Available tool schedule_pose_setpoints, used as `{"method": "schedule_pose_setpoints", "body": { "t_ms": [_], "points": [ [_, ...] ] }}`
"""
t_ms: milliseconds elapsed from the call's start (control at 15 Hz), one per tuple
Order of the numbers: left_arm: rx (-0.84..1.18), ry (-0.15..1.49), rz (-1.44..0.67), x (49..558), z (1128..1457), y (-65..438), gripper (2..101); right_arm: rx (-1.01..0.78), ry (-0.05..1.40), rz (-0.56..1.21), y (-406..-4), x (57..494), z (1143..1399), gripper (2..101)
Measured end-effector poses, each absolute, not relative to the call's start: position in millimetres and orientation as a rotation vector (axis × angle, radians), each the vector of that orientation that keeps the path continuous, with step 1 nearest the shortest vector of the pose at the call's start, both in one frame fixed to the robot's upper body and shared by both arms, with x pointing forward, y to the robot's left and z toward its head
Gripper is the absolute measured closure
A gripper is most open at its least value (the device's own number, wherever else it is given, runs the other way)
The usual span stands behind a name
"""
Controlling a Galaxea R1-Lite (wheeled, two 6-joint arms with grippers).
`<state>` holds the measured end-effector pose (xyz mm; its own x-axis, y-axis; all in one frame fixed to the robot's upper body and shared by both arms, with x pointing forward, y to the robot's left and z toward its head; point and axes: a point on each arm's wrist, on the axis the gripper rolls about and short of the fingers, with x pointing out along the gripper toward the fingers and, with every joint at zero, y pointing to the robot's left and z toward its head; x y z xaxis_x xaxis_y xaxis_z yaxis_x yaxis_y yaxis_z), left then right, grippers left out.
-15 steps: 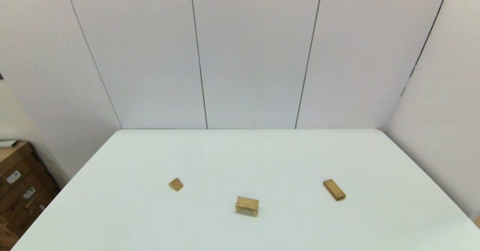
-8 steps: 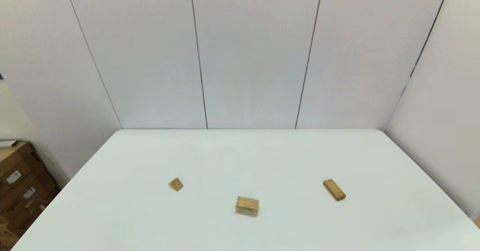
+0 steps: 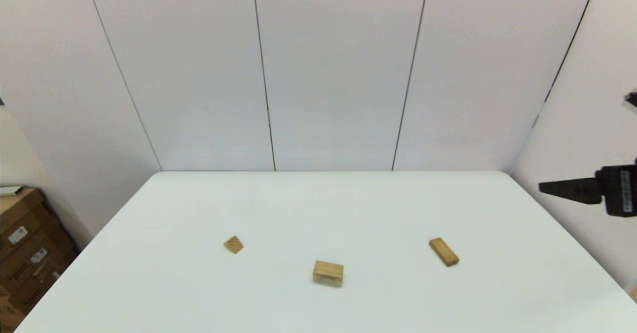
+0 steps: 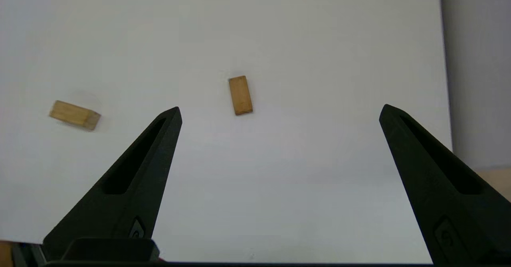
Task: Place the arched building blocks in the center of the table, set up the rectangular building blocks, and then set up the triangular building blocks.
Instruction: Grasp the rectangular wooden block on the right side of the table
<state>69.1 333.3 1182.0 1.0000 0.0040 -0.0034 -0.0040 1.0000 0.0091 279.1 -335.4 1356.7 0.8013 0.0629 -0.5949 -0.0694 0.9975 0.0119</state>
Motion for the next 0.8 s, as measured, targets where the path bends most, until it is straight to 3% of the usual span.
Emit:
{"method": "schedule_pose_setpoints", "body": {
  "t_ms": [333,800],
  "points": [
    [0.009,0.003,0.004,69.0,1182.0,333.3,5.4,-0.066,0.850,0.117,-330.1,363.4,1311.3,4.3],
    [0.009,0.004,0.004,69.1,1182.0,333.3,5.4,-0.110,1.069,0.188,-317.2,413.5,1257.5,4.3]
  ]
}}
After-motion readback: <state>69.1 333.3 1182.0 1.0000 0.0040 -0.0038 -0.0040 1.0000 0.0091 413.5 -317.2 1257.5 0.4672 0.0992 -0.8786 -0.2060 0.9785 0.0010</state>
